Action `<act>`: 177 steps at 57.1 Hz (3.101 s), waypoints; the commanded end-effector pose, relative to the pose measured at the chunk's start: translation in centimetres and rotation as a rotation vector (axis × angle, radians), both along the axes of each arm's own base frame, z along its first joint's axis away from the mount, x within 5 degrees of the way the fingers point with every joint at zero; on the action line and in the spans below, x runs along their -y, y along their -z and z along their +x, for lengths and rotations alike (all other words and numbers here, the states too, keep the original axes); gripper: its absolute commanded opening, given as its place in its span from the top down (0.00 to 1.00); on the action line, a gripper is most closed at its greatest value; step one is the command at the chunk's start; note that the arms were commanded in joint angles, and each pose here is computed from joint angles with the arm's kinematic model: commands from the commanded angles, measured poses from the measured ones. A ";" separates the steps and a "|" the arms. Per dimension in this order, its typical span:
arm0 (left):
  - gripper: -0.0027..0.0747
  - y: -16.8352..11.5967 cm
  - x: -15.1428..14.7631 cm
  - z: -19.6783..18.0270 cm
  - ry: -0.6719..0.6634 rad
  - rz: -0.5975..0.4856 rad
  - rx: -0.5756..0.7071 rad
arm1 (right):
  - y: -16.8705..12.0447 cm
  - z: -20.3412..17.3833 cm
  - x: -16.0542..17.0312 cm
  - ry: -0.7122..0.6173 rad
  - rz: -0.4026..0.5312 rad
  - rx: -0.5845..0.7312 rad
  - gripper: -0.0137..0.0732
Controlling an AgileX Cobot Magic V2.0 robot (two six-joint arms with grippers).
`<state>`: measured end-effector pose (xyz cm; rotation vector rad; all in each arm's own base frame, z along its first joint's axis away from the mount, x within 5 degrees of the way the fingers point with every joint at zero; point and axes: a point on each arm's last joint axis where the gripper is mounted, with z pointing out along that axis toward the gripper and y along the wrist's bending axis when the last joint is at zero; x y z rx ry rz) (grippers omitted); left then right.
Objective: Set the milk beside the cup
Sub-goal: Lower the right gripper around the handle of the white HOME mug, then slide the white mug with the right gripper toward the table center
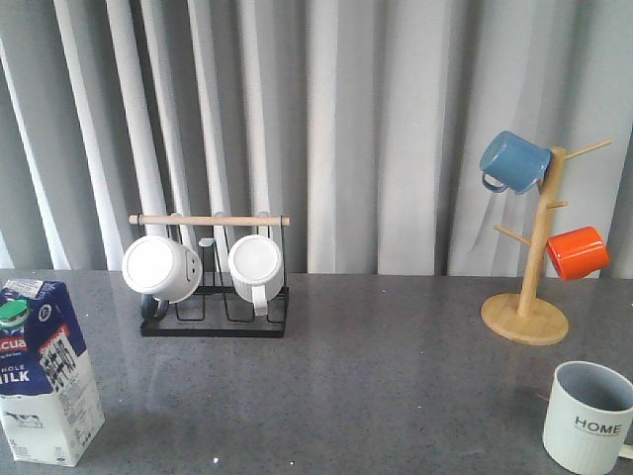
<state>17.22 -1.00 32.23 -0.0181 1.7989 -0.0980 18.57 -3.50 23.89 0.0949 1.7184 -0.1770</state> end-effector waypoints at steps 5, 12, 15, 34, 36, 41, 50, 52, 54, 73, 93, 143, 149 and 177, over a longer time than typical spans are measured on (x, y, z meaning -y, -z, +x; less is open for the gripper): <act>0.29 -1.9 0.1 0.1 0.003 -0.017 0.114 | 0.6 1.8 1.0 0.014 -0.031 0.053 0.19; 0.29 -1.9 0.1 0.1 0.003 -0.017 0.114 | 1.6 2.4 2.1 0.049 -0.029 0.046 0.19; 0.29 -1.9 0.1 0.1 0.003 -0.017 0.114 | 2.0 2.7 2.4 0.061 -0.028 0.046 0.19; 0.29 -1.9 0.1 0.1 0.003 -0.017 0.114 | 4.3 4.3 3.8 0.086 -0.010 -0.028 0.19; 0.29 -1.9 0.1 0.1 0.003 -0.017 0.114 | 4.5 4.5 3.8 0.081 -0.013 -0.029 0.19; 0.29 -1.9 0.1 0.1 0.003 -0.017 0.114 | 4.9 4.8 3.8 0.078 -0.012 -0.023 0.19; 0.29 -1.9 0.1 0.1 0.003 -0.017 0.114 | 5.5 5.6 4.1 0.077 -0.007 -0.029 0.19; 0.29 -1.9 0.1 0.1 0.003 -0.017 0.114 | 5.5 5.7 4.2 0.077 -0.008 -0.028 0.19; 0.29 -1.9 0.1 0.1 0.003 -0.017 0.114 | 5.4 6.0 4.2 0.077 -0.009 -0.023 0.19; 0.29 -1.9 0.1 0.1 0.003 -0.017 0.114 | 6.5 7.9 4.9 0.077 0.003 -0.035 0.19; 0.29 -1.9 0.1 0.1 0.003 -0.017 0.114 | 8.0 10.1 5.6 0.082 0.101 0.025 0.27; 0.29 -1.9 0.1 0.1 0.003 -0.017 0.114 | 5.4 13.0 -7.7 -0.171 0.199 0.086 0.84; 0.29 -1.9 0.1 0.1 0.003 -0.017 0.114 | 4.5 13.6 -10.6 -0.178 0.198 0.102 0.83; 0.29 -1.9 0.1 0.1 0.003 -0.017 0.114 | 6.2 15.3 -18.2 -0.234 0.090 0.015 0.76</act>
